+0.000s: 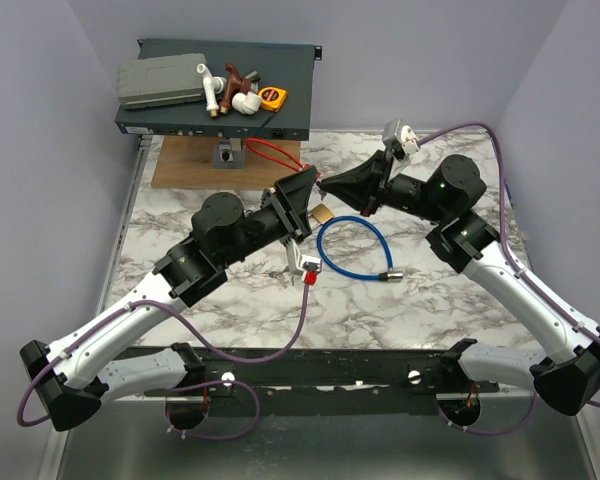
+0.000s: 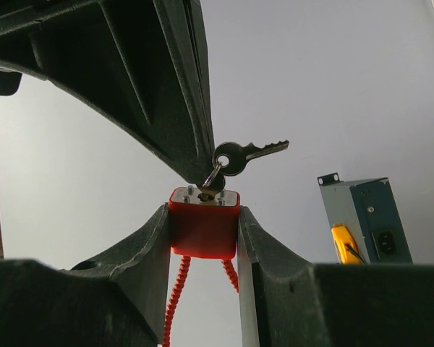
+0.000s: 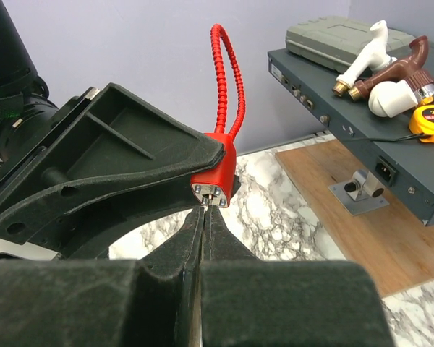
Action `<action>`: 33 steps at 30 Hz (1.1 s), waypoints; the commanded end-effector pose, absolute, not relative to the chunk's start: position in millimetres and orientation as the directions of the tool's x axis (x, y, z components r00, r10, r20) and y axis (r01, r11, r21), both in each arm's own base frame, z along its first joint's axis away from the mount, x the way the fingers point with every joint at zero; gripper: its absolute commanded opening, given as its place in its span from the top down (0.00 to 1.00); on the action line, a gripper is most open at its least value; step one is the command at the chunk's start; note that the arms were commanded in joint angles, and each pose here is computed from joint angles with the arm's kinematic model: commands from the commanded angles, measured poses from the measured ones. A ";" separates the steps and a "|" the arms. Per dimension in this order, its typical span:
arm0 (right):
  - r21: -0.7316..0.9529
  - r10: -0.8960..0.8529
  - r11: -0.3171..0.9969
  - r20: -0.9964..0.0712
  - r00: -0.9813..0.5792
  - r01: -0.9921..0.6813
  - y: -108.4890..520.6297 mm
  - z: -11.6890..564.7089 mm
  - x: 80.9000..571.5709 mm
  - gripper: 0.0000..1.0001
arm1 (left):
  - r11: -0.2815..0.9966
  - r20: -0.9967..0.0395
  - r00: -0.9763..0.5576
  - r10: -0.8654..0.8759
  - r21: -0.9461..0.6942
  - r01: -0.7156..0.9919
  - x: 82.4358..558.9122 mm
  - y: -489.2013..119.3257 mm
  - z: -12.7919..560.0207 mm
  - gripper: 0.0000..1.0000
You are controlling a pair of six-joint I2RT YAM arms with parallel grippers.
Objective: Unlock with the key
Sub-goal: Unlock the lock.
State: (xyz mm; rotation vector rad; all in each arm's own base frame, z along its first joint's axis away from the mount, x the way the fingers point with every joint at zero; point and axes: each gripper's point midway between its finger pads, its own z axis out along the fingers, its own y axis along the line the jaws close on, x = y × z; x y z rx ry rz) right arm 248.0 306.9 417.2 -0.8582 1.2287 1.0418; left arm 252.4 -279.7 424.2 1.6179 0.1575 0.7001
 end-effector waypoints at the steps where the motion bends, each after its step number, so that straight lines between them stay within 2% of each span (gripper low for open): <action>1: 0.016 0.197 0.370 -0.979 0.061 -0.929 311.7 423.6 270.6 0.99 | -0.045 0.344 0.904 0.256 0.938 -0.344 193.4 -312.1 447.2 1.00; 7: 0.009 0.196 0.384 -0.978 0.072 -0.923 312.0 424.4 275.2 0.99 | -0.037 0.284 0.920 0.270 0.958 -0.285 194.4 -312.3 447.6 1.00; 8: 0.003 0.189 0.381 -0.979 0.074 -0.924 311.5 423.6 273.7 0.97 | -0.037 0.262 0.922 0.287 0.964 -0.263 197.6 -311.2 448.9 1.00; 10: -0.008 0.182 0.385 -0.980 0.084 -0.923 306.8 423.8 268.2 0.68 | -0.041 0.217 0.919 0.330 0.976 -0.216 206.9 -307.7 450.0 1.00; 11: -0.010 0.185 0.391 -0.979 0.089 -0.920 303.0 426.2 264.6 0.59 | -0.041 0.197 0.916 0.350 0.980 -0.195 211.3 -305.1 451.0 1.00; 13: -0.020 0.181 0.418 -0.978 0.104 -0.908 295.3 429.2 261.5 0.47 | -0.046 0.171 0.904 0.392 0.985 -0.166 220.8 -299.5 451.4 1.00; 16: -0.027 0.175 0.436 -0.978 0.114 -0.900 287.7 432.2 256.4 0.37 | -0.051 0.143 0.891 0.430 0.990 -0.134 228.9 -291.5 451.7 1.00; 20: -0.024 0.176 0.441 -0.978 0.113 -0.897 285.9 434.1 255.3 0.33 | -0.057 0.126 0.888 0.442 0.992 -0.113 230.4 -287.4 449.6 1.00; 24: -0.019 0.191 0.399 -0.976 0.103 -0.917 292.7 439.3 252.3 0.33 | -0.076 0.159 0.885 0.438 0.987 -0.140 230.7 -288.9 443.1 1.00; 27: -0.004 0.185 0.358 -0.980 0.075 -0.934 301.3 436.9 252.8 0.34 | -0.056 0.145 0.885 0.442 0.989 -0.134 231.1 -289.0 448.4 1.00; 33: 0.018 0.216 0.331 -0.975 0.057 -0.943 309.4 439.5 256.7 0.43 | -0.037 0.140 0.891 0.431 0.990 -0.138 228.3 -290.5 450.9 1.00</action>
